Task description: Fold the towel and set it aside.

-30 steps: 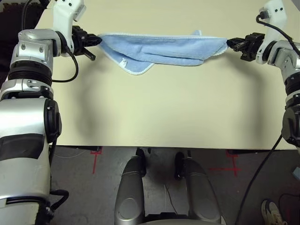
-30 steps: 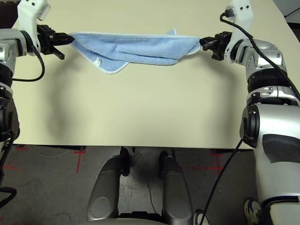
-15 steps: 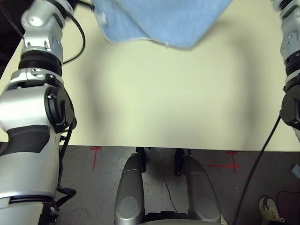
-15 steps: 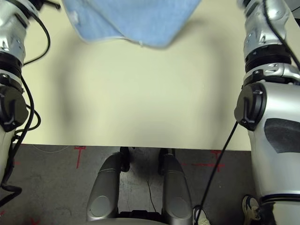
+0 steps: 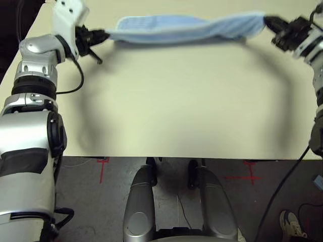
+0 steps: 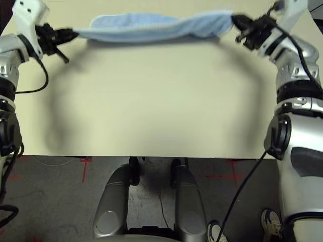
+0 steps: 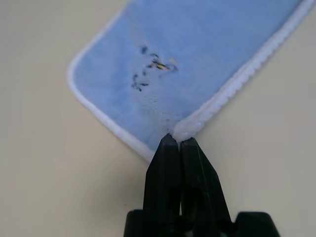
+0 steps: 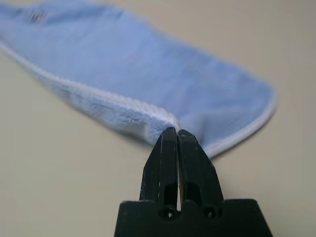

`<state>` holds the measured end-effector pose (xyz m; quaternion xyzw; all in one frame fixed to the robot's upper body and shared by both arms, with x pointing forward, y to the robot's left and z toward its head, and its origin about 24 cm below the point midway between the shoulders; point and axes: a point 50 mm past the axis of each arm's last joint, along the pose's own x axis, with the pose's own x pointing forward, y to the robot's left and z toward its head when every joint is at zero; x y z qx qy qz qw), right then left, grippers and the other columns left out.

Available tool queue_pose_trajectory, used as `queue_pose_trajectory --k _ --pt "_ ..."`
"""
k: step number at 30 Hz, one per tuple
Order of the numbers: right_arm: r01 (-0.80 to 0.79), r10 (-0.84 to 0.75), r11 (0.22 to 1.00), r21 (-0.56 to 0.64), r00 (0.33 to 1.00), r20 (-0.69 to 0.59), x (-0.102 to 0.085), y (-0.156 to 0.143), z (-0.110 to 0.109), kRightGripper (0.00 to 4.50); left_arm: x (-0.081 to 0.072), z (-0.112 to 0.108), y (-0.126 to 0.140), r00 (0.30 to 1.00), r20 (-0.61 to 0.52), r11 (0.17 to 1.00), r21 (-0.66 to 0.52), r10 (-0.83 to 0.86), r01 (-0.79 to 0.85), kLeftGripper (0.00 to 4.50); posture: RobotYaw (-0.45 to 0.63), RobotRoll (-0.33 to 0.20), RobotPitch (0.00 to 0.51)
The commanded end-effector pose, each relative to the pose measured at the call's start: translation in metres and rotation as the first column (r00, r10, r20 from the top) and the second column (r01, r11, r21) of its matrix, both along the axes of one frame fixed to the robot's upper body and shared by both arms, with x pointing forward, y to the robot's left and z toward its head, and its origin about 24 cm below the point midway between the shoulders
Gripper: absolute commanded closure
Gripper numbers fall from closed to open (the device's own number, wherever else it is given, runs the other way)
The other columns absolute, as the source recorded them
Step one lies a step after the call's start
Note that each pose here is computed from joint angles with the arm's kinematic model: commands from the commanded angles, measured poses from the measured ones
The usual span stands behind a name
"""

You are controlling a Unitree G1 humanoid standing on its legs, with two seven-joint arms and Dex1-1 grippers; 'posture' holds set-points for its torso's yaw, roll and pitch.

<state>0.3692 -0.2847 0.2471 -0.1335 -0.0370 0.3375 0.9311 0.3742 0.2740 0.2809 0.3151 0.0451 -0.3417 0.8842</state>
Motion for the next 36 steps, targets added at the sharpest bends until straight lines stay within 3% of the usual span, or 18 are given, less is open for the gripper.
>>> queue_pose_trajectory --k 1,5,9,15,28,36 --pt "-0.085 0.08 0.993 -0.076 0.995 -0.062 -0.01 -0.002 0.003 4.5 -0.01 -0.004 0.008 0.991 -0.133 0.995 0.088 -0.031 0.043 4.43 0.04 0.0 0.338" --pt "-0.187 0.15 0.955 -0.231 0.974 -0.171 -0.019 -0.002 -0.006 4.5 -0.026 -0.017 0.023 0.942 -0.333 0.974 0.192 -0.047 0.116 4.43 0.04 0.0 0.338" --pt "-0.264 0.187 0.913 -0.312 0.949 -0.253 -0.025 -0.003 -0.013 4.5 -0.036 -0.022 0.031 0.909 -0.415 0.955 0.247 -0.048 0.163 4.43 0.04 0.0 0.338" --pt "-0.42 0.263 0.857 -0.297 0.854 -0.449 -0.044 -0.008 -0.019 4.5 -0.044 -0.022 0.035 0.899 -0.432 0.926 0.309 -0.067 0.217 4.43 0.05 0.0 0.334" --pt "-0.458 0.279 0.846 -0.273 0.816 -0.506 -0.057 -0.008 -0.013 4.5 -0.058 -0.002 0.024 0.864 -0.487 0.936 0.228 -0.129 0.268 4.43 0.04 0.0 0.334" --pt "-0.502 0.272 0.795 -0.341 0.797 -0.539 -0.06 -0.007 -0.02 4.5 -0.068 -0.009 0.032 0.818 -0.566 0.939 0.218 -0.102 0.268 4.43 0.05 0.0 0.333"
